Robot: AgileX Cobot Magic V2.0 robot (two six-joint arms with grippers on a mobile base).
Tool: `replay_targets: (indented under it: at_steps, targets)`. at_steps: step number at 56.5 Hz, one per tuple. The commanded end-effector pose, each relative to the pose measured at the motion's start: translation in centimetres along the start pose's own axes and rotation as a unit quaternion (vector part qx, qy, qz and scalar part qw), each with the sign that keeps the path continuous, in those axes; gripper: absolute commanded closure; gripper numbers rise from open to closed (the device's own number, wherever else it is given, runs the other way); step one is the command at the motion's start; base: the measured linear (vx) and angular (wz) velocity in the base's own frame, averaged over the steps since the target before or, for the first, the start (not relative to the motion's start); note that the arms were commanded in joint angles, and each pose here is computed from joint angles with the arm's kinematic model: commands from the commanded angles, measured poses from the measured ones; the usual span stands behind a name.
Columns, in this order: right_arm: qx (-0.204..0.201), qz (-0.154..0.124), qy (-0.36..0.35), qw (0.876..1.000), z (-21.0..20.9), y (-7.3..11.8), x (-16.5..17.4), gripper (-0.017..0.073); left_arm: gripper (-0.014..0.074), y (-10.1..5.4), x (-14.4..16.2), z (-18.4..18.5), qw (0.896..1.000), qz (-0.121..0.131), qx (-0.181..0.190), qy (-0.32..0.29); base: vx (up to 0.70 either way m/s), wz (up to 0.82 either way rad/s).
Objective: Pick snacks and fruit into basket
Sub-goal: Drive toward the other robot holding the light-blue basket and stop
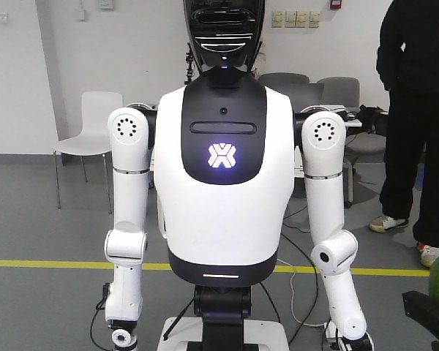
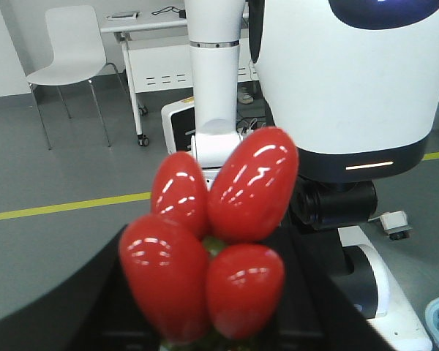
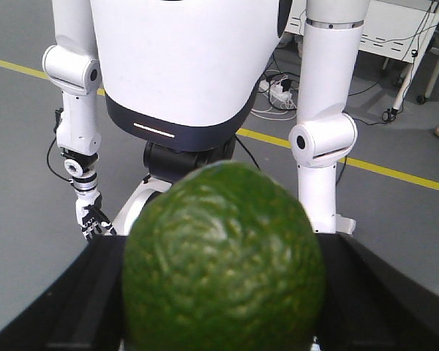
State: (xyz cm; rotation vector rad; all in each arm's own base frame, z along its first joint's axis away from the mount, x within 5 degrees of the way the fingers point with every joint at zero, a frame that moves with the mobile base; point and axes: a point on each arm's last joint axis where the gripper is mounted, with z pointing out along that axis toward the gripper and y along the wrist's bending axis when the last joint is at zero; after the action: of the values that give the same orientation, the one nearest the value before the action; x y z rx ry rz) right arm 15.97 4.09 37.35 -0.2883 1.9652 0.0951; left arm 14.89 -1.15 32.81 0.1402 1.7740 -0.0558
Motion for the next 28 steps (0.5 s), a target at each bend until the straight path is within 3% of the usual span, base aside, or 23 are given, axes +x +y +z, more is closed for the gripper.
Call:
replay_targets:
  at_steps: [1,28]
  targets:
    - [0.003,-0.01,-0.06,0.998,-0.75,-0.13,-1.67,0.0568,0.0596,0.34,-1.7,-0.43,0.998,-0.006,-0.019,-0.052,0.03,0.0]
    - [0.003,-0.01,-0.06,0.998,-0.75,-0.13,-1.67,0.0568,0.0596,0.34,-1.7,-0.43,0.998,-0.006,-0.019,-0.052,0.01,0.0]
